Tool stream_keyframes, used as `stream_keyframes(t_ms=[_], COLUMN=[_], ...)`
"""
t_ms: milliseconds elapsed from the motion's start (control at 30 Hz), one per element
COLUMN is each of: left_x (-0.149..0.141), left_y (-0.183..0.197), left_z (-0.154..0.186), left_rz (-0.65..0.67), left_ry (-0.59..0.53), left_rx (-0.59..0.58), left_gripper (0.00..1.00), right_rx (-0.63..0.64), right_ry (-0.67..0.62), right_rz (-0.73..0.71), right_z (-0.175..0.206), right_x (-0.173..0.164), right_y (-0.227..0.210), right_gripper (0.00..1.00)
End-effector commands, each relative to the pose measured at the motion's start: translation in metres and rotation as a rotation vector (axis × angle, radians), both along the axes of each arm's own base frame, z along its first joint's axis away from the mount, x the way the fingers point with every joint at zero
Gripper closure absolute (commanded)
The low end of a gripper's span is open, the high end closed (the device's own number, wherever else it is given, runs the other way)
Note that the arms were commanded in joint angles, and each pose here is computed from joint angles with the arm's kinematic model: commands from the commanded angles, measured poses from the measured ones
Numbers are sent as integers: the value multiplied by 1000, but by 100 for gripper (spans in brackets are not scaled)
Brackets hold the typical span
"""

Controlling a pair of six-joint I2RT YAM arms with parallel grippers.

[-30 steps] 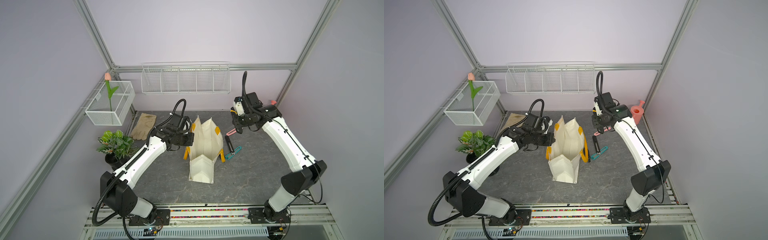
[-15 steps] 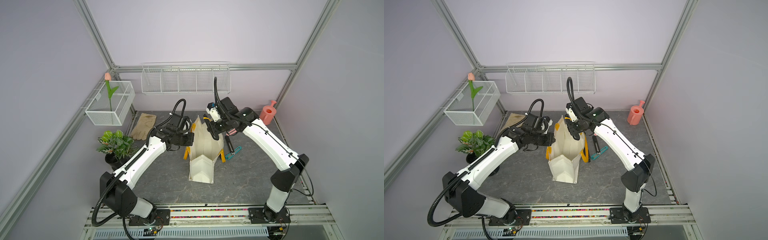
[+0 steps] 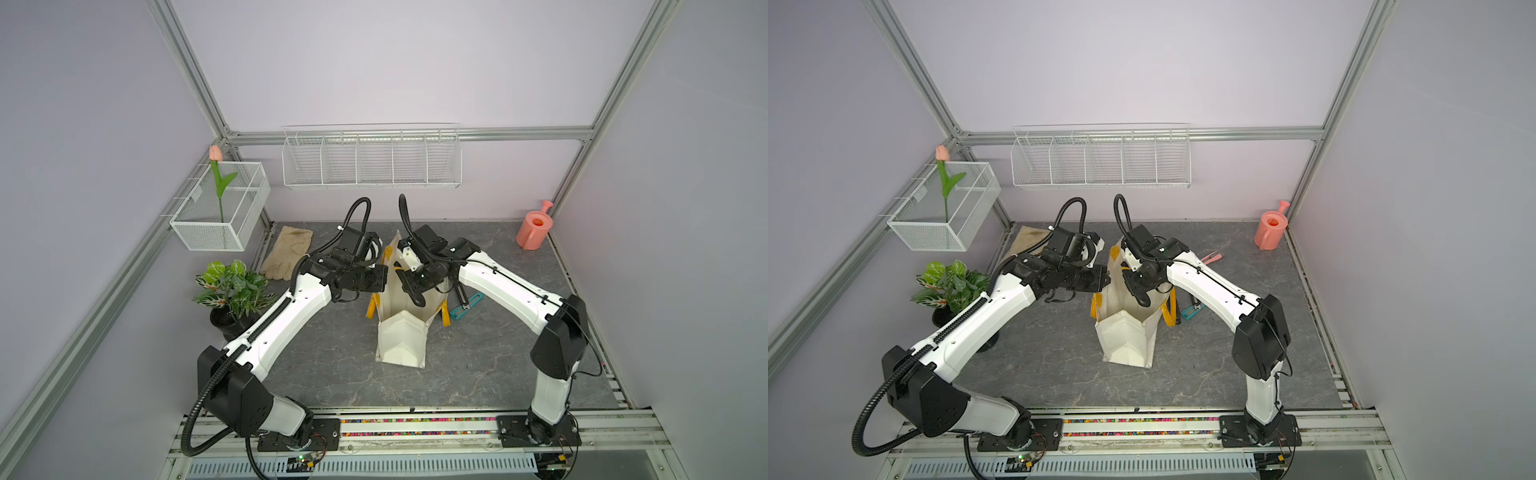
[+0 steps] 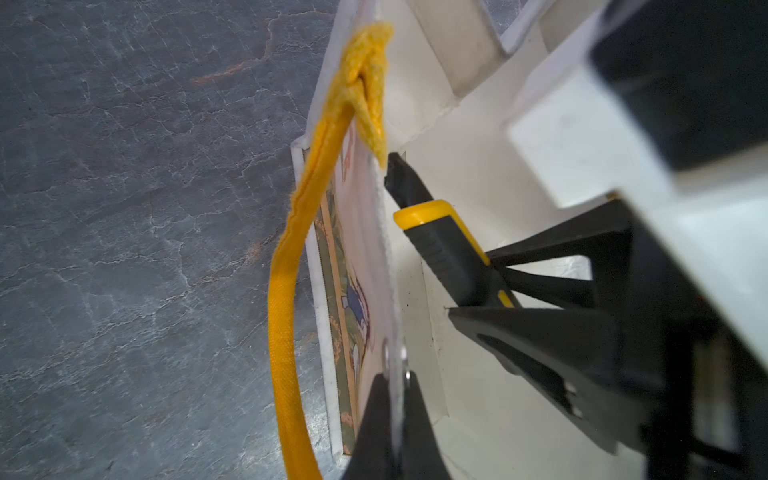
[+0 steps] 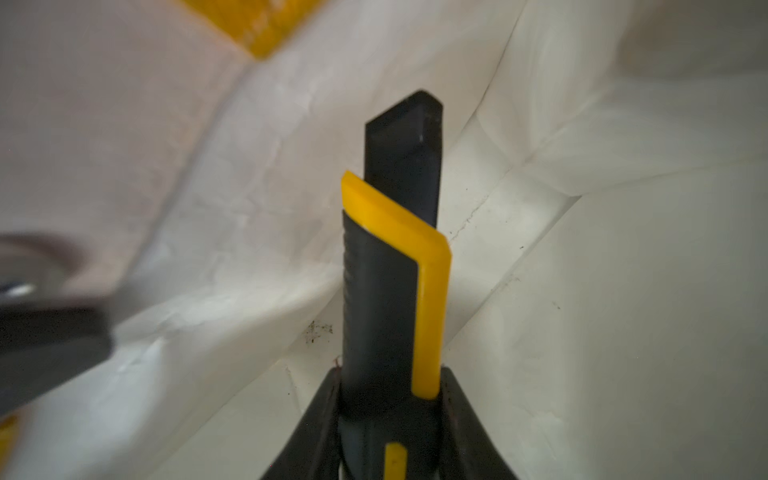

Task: Place the art knife into the pouch
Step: Place the utility knife in the pouch.

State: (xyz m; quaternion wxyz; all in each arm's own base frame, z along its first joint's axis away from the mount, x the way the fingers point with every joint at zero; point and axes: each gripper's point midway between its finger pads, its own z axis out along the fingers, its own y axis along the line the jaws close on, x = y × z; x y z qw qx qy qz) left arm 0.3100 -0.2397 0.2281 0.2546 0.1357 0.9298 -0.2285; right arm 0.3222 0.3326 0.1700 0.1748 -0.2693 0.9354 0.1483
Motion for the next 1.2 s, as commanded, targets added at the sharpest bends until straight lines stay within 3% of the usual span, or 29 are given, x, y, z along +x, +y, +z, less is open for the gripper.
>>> stream_keyframes(t_ms=[0, 233, 400, 633, 733, 933, 1067, 1167], left_x=[-4, -3, -2, -4, -5, -6, -6, -7], left_y=[0, 2, 0, 2, 3, 4, 3, 2], left_z=[12, 11, 10, 14, 14, 12, 10, 10], left_rz=[4, 10, 10, 9, 9, 6, 5, 6], left_ry=[-13, -14, -9, -22, -21, -19, -14, -9], left_rx=[-30, -23, -30, -27, -27, -23, -23, -32], left_gripper=[100, 100, 100, 100, 100, 100, 100, 100], right_rx=[4, -67, -184, -210, -207, -244, -208, -170], right_ry=[9, 68, 120, 192, 206, 200, 138, 90], right_rz=[44, 117, 112, 112, 100, 76, 70, 71], right_z=[-15, -43, -68, -97, -104, -103, -73, -40], right_x=[-4, -14, -10, -9, -8, -7, -3, -2], right_y=[9, 6, -3, 5, 7, -1, -2, 1], right_gripper=[88, 87, 85, 82, 75, 51, 38, 35])
